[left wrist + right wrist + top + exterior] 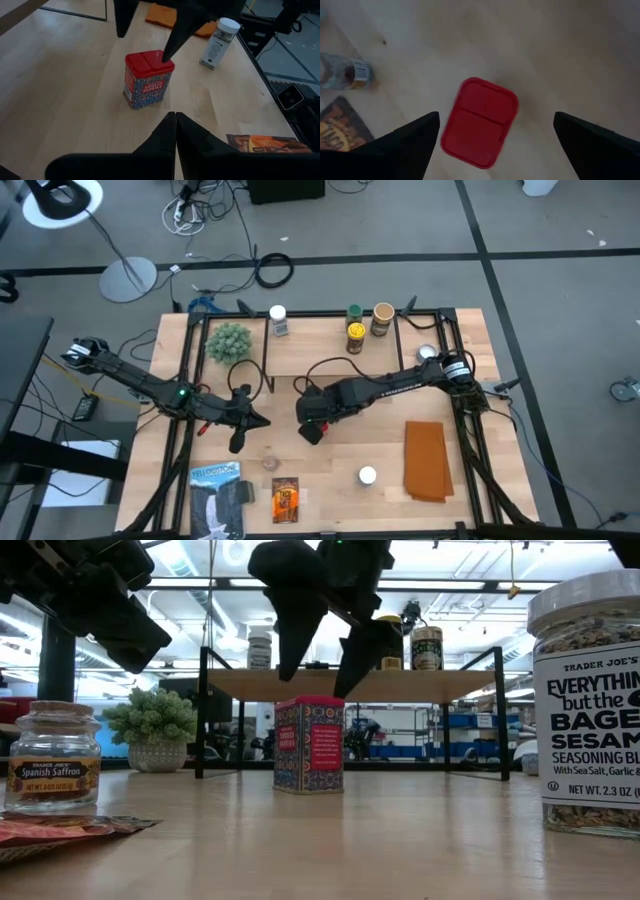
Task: Shelf spices
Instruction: Put the red seasoning can onto the shelf
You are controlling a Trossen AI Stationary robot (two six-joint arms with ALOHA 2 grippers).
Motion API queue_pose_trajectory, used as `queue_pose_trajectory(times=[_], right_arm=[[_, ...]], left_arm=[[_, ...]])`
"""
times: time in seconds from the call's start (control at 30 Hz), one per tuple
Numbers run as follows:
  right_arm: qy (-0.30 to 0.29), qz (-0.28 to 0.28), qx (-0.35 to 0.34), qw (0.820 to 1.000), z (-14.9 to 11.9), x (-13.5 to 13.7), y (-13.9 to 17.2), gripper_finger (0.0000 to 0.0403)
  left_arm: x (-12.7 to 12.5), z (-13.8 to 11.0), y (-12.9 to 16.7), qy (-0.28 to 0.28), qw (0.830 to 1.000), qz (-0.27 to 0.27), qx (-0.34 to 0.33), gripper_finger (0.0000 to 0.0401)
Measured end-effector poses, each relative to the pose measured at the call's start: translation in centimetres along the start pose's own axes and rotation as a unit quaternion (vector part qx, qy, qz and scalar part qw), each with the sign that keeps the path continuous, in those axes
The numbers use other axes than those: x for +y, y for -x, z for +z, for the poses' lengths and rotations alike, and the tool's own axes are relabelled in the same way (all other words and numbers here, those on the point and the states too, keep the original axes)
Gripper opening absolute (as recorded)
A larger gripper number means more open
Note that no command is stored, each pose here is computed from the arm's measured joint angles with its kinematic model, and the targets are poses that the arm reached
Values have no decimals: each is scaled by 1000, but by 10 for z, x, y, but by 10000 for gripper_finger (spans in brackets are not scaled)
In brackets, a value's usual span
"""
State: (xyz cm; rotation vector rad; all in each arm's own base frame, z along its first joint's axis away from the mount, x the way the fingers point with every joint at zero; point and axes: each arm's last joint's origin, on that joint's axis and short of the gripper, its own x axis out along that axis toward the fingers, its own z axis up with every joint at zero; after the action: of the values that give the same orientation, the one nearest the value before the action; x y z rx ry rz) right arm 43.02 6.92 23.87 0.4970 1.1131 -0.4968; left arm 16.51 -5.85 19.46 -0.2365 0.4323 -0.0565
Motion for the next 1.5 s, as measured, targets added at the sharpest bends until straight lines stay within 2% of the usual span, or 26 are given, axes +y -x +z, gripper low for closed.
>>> queue_pose_trajectory(times=[0.3,0.53,0.63,0.77,0.97,1.1,1.3,1.5], right_arm=[[-48,13,7,999,-6,0,-14,391],[-51,12,7,999,-10,-2,-22,372],[-48,15,4,999,-9,-1,-23,342],[-28,15,4,999,-9,-1,-23,282],[68,23,-5,997,-7,0,-19,184],[92,26,3,995,-5,0,-14,139],[108,35,1,994,-1,2,-9,89],[114,34,6,993,-2,1,-9,68]], left_arm=[[0,1,0,1,1000,-1,-3,15],[0,1,0,1,1000,-1,-3,15],[0,1,0,1,1000,-1,-3,15],[0,1,0,0,1000,-1,-3,15],[0,1,0,0,1000,-1,-3,15],[0,1,0,0,1000,-1,-3,15],[0,1,0,0,1000,-1,-3,15],[0,1,0,-1,1000,-1,-3,15]])
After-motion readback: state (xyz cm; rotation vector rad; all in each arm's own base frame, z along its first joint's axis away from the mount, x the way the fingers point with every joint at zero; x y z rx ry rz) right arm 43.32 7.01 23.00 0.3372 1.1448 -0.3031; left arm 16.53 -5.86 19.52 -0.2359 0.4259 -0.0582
